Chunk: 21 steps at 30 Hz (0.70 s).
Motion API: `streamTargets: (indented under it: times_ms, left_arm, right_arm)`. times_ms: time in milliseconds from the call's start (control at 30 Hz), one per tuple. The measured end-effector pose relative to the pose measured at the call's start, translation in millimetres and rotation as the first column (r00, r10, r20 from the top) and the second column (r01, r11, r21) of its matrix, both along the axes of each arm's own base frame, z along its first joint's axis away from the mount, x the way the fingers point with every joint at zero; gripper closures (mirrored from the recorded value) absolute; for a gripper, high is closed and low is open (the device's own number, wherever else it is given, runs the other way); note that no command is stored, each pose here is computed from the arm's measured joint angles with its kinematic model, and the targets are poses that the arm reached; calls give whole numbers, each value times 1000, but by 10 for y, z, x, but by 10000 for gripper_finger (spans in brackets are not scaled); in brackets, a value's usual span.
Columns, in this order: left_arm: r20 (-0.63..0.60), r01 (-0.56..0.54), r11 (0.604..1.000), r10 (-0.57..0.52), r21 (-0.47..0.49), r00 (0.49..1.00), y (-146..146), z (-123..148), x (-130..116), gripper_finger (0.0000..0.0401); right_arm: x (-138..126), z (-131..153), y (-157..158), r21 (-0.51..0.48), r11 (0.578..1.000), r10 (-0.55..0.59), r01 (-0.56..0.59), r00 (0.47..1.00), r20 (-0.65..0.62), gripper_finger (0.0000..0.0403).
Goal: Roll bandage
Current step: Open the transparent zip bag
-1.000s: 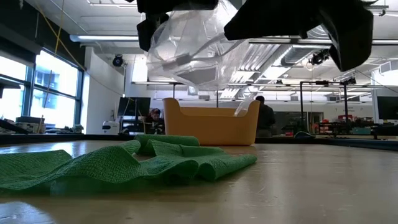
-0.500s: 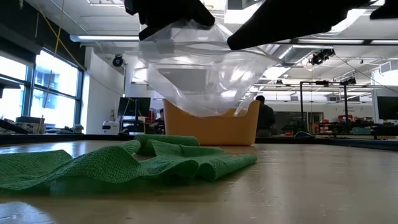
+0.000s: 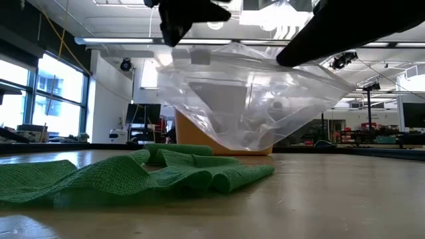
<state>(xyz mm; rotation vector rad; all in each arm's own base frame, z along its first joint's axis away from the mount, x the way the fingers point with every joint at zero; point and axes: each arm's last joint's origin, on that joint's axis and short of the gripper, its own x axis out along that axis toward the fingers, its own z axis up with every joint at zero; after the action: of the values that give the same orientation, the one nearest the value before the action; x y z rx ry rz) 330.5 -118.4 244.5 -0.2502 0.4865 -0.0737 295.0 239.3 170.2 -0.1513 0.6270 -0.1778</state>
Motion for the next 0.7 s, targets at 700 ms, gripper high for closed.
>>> streamTargets:
  times_ms: [700]
  left_arm:
    - [127,32,982,-56,187,990,-645,-568,151,329]
  right_arm:
    - [-31,258,-9,83,994,-74,64,990,122,403]
